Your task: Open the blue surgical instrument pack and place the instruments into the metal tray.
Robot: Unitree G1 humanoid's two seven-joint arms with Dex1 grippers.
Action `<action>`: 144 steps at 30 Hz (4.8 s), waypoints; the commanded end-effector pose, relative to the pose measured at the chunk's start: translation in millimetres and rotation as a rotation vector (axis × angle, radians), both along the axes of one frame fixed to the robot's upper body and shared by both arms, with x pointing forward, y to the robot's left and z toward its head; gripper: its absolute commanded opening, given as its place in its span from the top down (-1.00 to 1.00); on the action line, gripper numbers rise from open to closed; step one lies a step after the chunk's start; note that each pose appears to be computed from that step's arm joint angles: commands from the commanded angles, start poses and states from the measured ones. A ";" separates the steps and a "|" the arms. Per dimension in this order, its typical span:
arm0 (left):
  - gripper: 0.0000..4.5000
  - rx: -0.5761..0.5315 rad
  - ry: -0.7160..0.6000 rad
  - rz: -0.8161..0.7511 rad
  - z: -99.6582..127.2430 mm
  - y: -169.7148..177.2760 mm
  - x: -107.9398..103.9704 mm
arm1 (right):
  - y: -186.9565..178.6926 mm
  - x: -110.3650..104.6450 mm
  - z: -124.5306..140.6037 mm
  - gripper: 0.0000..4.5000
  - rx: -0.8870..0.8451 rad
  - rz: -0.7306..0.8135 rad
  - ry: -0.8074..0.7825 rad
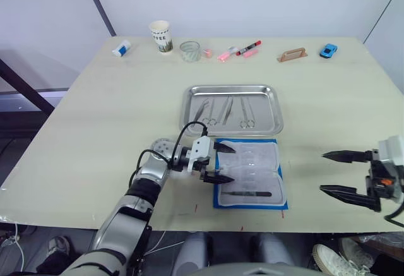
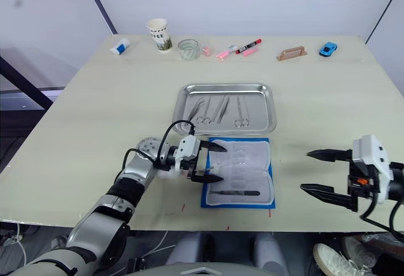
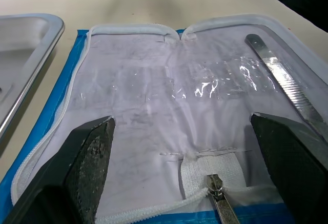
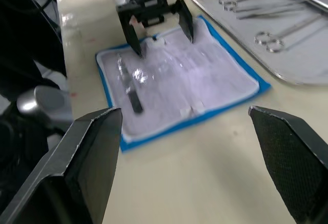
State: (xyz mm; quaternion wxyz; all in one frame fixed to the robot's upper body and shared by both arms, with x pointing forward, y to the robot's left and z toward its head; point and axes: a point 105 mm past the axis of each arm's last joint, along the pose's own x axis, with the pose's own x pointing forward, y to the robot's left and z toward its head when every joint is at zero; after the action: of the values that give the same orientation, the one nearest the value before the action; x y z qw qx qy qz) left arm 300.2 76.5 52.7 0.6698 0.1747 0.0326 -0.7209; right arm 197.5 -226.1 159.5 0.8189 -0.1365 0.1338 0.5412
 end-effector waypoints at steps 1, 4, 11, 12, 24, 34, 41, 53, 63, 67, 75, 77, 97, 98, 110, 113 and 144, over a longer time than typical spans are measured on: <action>-1.00 0.080 0.124 0.028 -33.5 15.0 -12.2 | -4.5 -5.5 11.0 -0.93 -0.036 0.023 -0.047; -1.00 0.081 0.123 0.024 -33.6 15.5 -13.2 | 5.2 -7.7 10.8 -0.93 -0.039 0.053 -0.056; -1.00 0.078 0.118 0.015 -33.3 14.5 -14.5 | 47.0 7.3 -14.6 -0.93 -0.093 0.092 -0.113; -1.00 0.078 0.118 0.015 -33.1 14.3 -14.3 | 52.1 8.6 -17.7 -0.93 -0.088 0.095 -0.106; -1.00 0.079 0.118 0.020 -32.0 14.3 -12.5 | 111.6 23.4 -66.0 0.05 -0.099 0.206 -0.113; -1.00 0.076 0.115 0.027 -30.2 13.3 -10.2 | 120.6 22.2 -81.5 0.09 -0.132 0.249 -0.099; -1.00 0.076 0.113 0.028 -29.4 12.6 -9.3 | 119.1 23.9 -92.1 0.09 -0.168 0.253 -0.089; -1.00 0.077 0.110 0.030 -28.1 11.9 -8.5 | 118.3 19.0 -103.8 0.09 -0.200 0.262 -0.058; -1.00 0.075 0.107 0.034 -28.0 11.0 -8.2 | 109.2 15.4 -119.3 0.83 -0.256 0.223 0.019; -1.00 0.074 0.106 0.036 -28.3 10.2 -8.0 | 106.4 15.6 -121.2 0.95 -0.265 0.219 0.025; -1.00 0.073 0.103 0.040 -29.0 10.2 -8.0 | 103.2 24.4 -101.7 0.95 -0.277 0.212 -0.025; -1.00 0.073 0.102 0.042 -29.2 10.2 -8.0 | 102.2 26.1 -91.7 0.95 -0.295 0.209 -0.031; -1.00 0.079 0.103 0.046 -32.3 7.3 -7.0 | 80.6 23.2 -48.9 0.96 -0.472 0.190 -0.006; -1.00 0.079 0.103 0.046 -32.3 7.2 -7.0 | 76.0 23.3 -47.9 0.96 -0.480 0.184 -0.005; -1.00 0.077 0.106 0.047 -32.3 8.3 -8.1 | 19.5 19.0 -49.4 0.96 -0.485 0.139 -0.024; -1.00 0.079 0.107 0.045 -32.6 8.8 -8.4 | 13.7 19.5 -46.3 0.96 -0.427 0.104 -0.032; -1.00 0.068 0.099 0.062 -31.8 7.1 -5.8 | 120.1 178.8 -0.3 0.96 0.165 -0.831 0.044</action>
State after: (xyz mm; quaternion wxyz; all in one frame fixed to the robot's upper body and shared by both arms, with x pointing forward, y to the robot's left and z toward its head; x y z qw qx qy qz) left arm 305.3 75.8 54.1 0.6785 0.1798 0.0288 -0.7117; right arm 369.7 -101.6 144.2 0.9634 -0.0007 0.1733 0.2048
